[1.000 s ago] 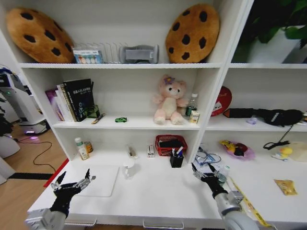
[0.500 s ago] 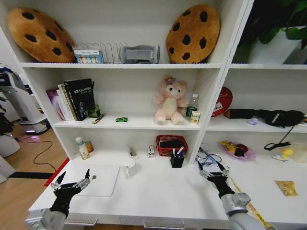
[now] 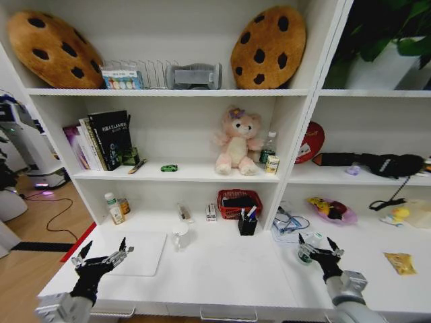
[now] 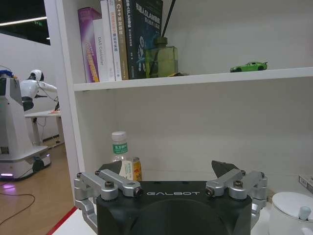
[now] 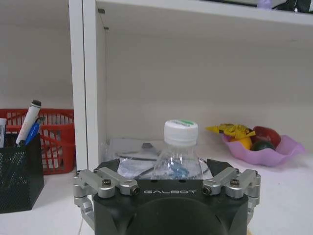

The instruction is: Organize the objects on the table.

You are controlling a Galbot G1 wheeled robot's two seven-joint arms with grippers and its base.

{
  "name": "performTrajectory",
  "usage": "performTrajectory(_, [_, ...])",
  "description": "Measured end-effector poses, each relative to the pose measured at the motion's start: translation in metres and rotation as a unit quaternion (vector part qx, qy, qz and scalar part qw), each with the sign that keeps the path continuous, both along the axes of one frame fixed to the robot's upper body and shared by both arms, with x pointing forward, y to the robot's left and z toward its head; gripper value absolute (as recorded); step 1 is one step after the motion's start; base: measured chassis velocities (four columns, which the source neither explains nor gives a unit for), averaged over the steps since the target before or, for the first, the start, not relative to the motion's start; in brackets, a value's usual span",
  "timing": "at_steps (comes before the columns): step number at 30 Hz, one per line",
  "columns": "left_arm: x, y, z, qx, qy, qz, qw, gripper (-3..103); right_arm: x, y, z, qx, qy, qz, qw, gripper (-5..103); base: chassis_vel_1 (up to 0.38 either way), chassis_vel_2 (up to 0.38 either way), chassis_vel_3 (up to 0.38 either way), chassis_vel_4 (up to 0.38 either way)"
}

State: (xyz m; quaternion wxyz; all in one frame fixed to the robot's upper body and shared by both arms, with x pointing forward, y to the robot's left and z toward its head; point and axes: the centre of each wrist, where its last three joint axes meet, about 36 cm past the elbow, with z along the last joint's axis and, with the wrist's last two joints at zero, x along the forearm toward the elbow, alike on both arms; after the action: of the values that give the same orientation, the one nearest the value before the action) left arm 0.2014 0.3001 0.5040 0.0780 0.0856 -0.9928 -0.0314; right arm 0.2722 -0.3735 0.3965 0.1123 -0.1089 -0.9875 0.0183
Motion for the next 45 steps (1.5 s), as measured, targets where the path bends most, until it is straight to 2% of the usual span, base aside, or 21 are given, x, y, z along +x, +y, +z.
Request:
performTrajectory(1, [0.0,0.0,0.0,0.0,0.0,0.0,1.0,100,0.001,-0.001,-0.001,0.004,0.004,0.001,1.0,95,0.0,0.0,0.0,0.0])
performTrajectory(4, [0.0,0.0,0.0,0.0,0.0,0.0,1.0,100,0.003,-0.004,-0.003,0.007,0.01,0.005,1.0,95,0.0,0.0,0.0,0.0])
performTrajectory(5, [0.0,0.0,0.0,0.0,0.0,0.0,1.0,100,0.003,-0.004,-0.003,0.007,0.011,0.006,1.0,84,0.0,0.0,0.0,0.0])
performTrajectory(6, [0.0,0.0,0.0,0.0,0.0,0.0,1.0,100,0.003,-0.004,-0.003,0.007,0.011,0.006,1.0,84,0.0,0.0,0.0,0.0])
performTrajectory(9, [0.0,0.0,0.0,0.0,0.0,0.0,1.0,100,0.001,-0.005,-0.004,0.008,0.013,0.005,1.0,61,0.0,0.0,0.0,0.0])
performTrajectory(11, [0.0,0.0,0.0,0.0,0.0,0.0,1.0,100,0.0,-0.005,-0.004,0.008,0.013,0.005,1.0,61,0.0,0.0,0.0,0.0])
performTrajectory(15, [0.0,0.0,0.0,0.0,0.0,0.0,1.0,100,-0.002,-0.003,-0.003,0.009,0.012,0.009,1.0,41,0.0,0.0,0.0,0.0])
performTrajectory(26, [0.0,0.0,0.0,0.0,0.0,0.0,1.0,100,-0.015,0.011,0.026,0.039,-0.008,0.044,0.998,25,0.0,0.0,0.0,0.0])
performTrajectory(28, [0.0,0.0,0.0,0.0,0.0,0.0,1.0,100,-0.046,0.021,0.055,0.066,-0.01,0.098,0.993,25,0.0,0.0,0.0,0.0])
performTrajectory(30, [0.0,0.0,0.0,0.0,0.0,0.0,1.0,100,-0.058,0.023,0.058,0.069,-0.006,0.116,0.991,25,0.0,0.0,0.0,0.0])
performTrajectory(31, [0.0,0.0,0.0,0.0,0.0,0.0,1.0,100,-0.085,0.022,0.055,0.073,0.002,0.166,0.983,25,0.0,0.0,0.0,0.0])
performTrajectory(32, [0.0,0.0,0.0,0.0,0.0,0.0,1.0,100,-0.085,0.022,0.055,0.073,0.002,0.166,0.983,25,0.0,0.0,0.0,0.0])
performTrajectory(33, [0.0,0.0,0.0,0.0,0.0,0.0,1.0,100,-0.1,0.019,0.048,0.068,0.002,0.205,0.976,25,0.0,0.0,0.0,0.0])
performTrajectory(34, [0.0,0.0,0.0,0.0,0.0,0.0,1.0,100,-0.12,0.011,0.034,0.051,-0.004,0.267,0.962,25,0.0,0.0,0.0,0.0])
performTrajectory(35, [0.0,0.0,0.0,0.0,0.0,0.0,1.0,100,-0.12,0.011,0.034,0.051,-0.004,0.267,0.962,25,0.0,0.0,0.0,0.0])
performTrajectory(39, [0.0,0.0,0.0,0.0,0.0,0.0,1.0,100,-0.168,0.001,0.008,0.059,-0.031,0.402,0.913,25,0.0,0.0,0.0,0.0])
performTrajectory(40, [0.0,0.0,0.0,0.0,0.0,0.0,1.0,100,-0.168,0.001,0.008,0.059,-0.031,0.402,0.913,25,0.0,0.0,0.0,0.0])
performTrajectory(41, [0.0,0.0,0.0,0.0,0.0,0.0,1.0,100,-0.181,-0.003,-0.002,0.061,-0.026,0.431,0.9,25,0.0,0.0,0.0,0.0])
performTrajectory(42, [0.0,0.0,0.0,0.0,0.0,0.0,1.0,100,-0.181,-0.003,-0.002,0.061,-0.026,0.431,0.9,25,0.0,0.0,0.0,0.0])
performTrajectory(44, [0.0,0.0,0.0,0.0,0.0,0.0,1.0,100,-0.208,-0.017,-0.024,0.058,0.003,0.473,0.879,25,0.0,0.0,0.0,0.0])
performTrajectory(45, [0.0,0.0,0.0,0.0,0.0,0.0,1.0,100,-0.208,-0.017,-0.024,0.058,0.003,0.473,0.879,25,0.0,0.0,0.0,0.0])
